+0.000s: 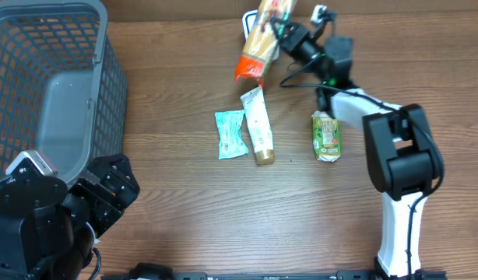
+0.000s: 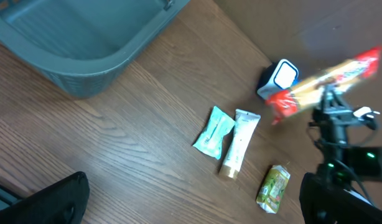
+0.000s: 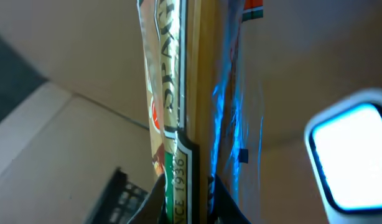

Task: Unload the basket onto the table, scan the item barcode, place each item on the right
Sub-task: 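Lift the spaghetti pack and carry it off to the right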

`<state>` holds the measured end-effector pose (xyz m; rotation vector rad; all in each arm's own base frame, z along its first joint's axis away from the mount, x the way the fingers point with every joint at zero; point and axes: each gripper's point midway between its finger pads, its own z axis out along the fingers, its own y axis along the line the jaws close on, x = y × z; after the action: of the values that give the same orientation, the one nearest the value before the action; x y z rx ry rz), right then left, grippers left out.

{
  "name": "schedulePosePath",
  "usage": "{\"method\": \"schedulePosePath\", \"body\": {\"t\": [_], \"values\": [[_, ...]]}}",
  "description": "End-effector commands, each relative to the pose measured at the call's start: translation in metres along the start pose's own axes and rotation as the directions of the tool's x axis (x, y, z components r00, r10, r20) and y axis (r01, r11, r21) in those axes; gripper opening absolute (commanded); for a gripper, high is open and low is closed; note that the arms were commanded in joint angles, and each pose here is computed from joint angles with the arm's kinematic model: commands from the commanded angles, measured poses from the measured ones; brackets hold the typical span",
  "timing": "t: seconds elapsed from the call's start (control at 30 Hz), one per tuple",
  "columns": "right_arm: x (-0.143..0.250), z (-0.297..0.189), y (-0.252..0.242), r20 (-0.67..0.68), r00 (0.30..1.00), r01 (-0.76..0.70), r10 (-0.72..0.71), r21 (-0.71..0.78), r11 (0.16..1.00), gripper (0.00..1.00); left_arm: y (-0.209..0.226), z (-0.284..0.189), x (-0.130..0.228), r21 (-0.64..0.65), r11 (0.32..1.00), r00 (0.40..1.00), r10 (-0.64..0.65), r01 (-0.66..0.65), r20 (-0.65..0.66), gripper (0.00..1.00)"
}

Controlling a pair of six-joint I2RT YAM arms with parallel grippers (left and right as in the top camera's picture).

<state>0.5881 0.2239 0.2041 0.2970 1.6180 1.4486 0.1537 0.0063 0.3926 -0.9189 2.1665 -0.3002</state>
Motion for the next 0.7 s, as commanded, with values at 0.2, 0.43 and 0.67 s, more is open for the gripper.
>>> {"method": "schedulePosePath", "body": {"t": [0.2,0.43,0.67], "values": [[-0.157,-0.078,0.066,0.167,0.982,0.087,-0.088,0.011,0.996,0.04,0.0,-0.001,-0.002,0.0,1.0,1.0,0.009,-0.009,0.006,1.0],[-0.225,-0.177,0.002,0.225,0.97,0.007,-0.093,0.354,0.935,0.04,0.0,-0.001,-0.002,0.0,1.0,1.0,0.009,-0.009,0.006,1.0],[-0.269,-0.318,-0.071,0.364,0.931,-0.224,-0.003,0.579,0.784,0.04,0.0,-0.001,-0.002,0.0,1.0,1.0,0.009,-0.009,0.006,1.0]]}}
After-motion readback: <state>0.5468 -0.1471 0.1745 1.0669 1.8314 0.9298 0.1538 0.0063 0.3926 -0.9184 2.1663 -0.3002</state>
